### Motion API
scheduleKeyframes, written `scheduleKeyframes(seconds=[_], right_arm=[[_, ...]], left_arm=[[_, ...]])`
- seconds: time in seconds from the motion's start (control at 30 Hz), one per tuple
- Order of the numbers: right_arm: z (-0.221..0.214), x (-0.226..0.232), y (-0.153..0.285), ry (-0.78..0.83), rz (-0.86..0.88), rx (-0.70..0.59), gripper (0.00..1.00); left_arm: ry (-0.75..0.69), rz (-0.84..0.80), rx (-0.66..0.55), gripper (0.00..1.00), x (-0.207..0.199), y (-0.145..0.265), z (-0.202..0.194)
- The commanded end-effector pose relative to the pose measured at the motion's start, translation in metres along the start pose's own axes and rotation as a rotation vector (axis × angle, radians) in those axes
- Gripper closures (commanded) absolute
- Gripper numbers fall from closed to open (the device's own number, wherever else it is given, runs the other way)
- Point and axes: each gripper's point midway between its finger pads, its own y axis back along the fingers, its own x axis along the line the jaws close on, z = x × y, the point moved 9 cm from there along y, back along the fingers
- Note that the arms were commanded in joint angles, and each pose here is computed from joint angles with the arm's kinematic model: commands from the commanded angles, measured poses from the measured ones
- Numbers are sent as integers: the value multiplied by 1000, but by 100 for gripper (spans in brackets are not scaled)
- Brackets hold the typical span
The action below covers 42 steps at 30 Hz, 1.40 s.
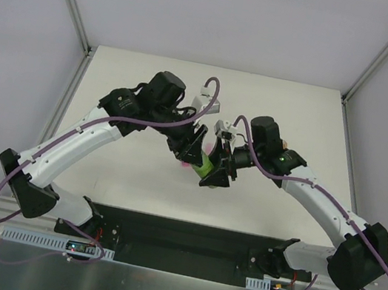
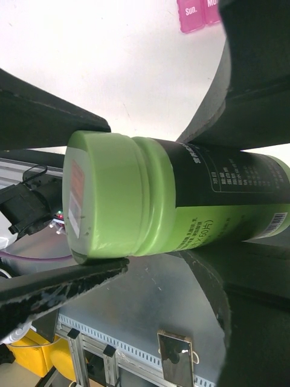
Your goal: Sort the pills into containers
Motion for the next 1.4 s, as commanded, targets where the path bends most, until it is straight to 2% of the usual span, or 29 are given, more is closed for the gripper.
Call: scheduleKeyframes(seconds=[0.0,0.1,0.2,0.33,0.47,0.77,0.97,1.03,1.07,1.17,1.37], right_arm=[[58,9,8,287,27,-154,90],[59,11,9,283,34,-159,90],[59,12,9,283,40,-161,91],[59,12,8,285,43,-162,91],[59,13,8,291,43,-163,91],[57,14,8,301,43,-162,91],[56,12,8,308,33,-153,91],[55,12,8,312,28,-147,91],[55,12,9,316,25,-146,91],[54,12,9,328,16,-137,91],[53,11,10,344,2,-123,91]], left_arm=[[-51,-10,127,77,-10,-6,-31],[-95,1,112,76,-7,-6,-32],[-108,-16,96,68,-9,-7,-31],[-89,-29,82,51,-11,-6,-28],[-64,-50,87,43,-13,-7,-27],[-46,-138,112,42,-16,-6,-26],[-112,-120,19,36,-26,17,-18],[-111,-101,-22,23,-27,23,-16],[-125,-91,-52,22,-30,30,-17],[-96,-42,-162,1,-33,44,-16],[64,124,-305,1,-25,56,-21]])
